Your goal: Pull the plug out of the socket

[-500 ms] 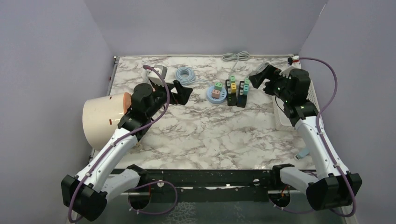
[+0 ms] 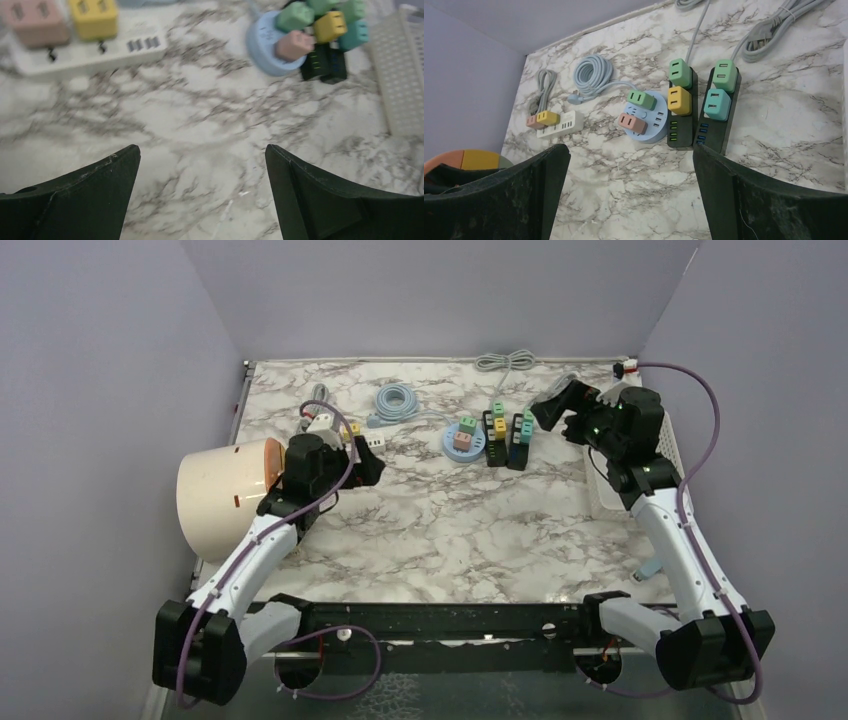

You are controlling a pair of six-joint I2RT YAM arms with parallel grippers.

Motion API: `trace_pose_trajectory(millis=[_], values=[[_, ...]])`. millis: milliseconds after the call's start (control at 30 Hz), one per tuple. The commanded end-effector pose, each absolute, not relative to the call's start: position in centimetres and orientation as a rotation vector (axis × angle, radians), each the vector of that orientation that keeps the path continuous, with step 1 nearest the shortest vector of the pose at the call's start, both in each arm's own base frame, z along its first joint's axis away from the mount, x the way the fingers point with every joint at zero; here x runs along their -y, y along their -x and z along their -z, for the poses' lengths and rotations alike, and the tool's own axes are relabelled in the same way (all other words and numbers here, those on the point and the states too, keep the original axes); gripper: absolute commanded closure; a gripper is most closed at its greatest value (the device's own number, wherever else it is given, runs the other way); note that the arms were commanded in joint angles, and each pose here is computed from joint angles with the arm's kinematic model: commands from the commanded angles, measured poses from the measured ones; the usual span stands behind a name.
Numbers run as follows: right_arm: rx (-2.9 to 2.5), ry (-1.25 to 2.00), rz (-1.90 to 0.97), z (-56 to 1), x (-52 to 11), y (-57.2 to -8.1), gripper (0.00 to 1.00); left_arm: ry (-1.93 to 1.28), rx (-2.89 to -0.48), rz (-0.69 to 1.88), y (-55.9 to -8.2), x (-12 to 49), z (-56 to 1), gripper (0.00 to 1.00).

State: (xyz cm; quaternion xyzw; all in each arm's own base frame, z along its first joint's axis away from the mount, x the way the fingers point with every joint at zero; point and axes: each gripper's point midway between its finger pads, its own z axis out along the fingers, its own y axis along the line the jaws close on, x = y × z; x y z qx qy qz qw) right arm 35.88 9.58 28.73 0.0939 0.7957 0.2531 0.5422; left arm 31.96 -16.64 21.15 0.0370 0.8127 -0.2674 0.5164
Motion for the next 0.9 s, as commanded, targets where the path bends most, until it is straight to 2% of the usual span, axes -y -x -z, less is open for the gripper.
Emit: trace_pose_trajectory(millis=[0,267,433,633,733,867], values=[[-1.871,-0.162,-0.637,-29.5,-10.4,-35.8,0.0,0.143,-2.118,0.644,-30.8,11.6,-14.9,0.01],[-1.965,-0.051,-0.591,-26.8,-12.2,-36.4,0.0,0.221,-2.22,0.565,-30.3,6.9,-13.4,0.01],[-2.145,0.075,-0.403,-21.5,-15.8,-37.2,0.0,0.322,-2.276,0.514,-28.9,3.4,-12.1,0.01],[-2.233,0.184,-0.336,-19.1,-21.0,-39.9,0.0,0.362,-2.264,0.578,-28.5,3.5,-12.3,0.01],[-2.216,0.298,-0.427,-19.5,-24.8,-41.2,0.02,0.339,-2.23,0.651,-28.7,4.5,-13.3,0.02],[-2.05,0.67,-0.76,-21.7,-33.0,-40.1,0.04,0.197,-2.04,0.836,-29.8,7.0,-18.4,0.02]])
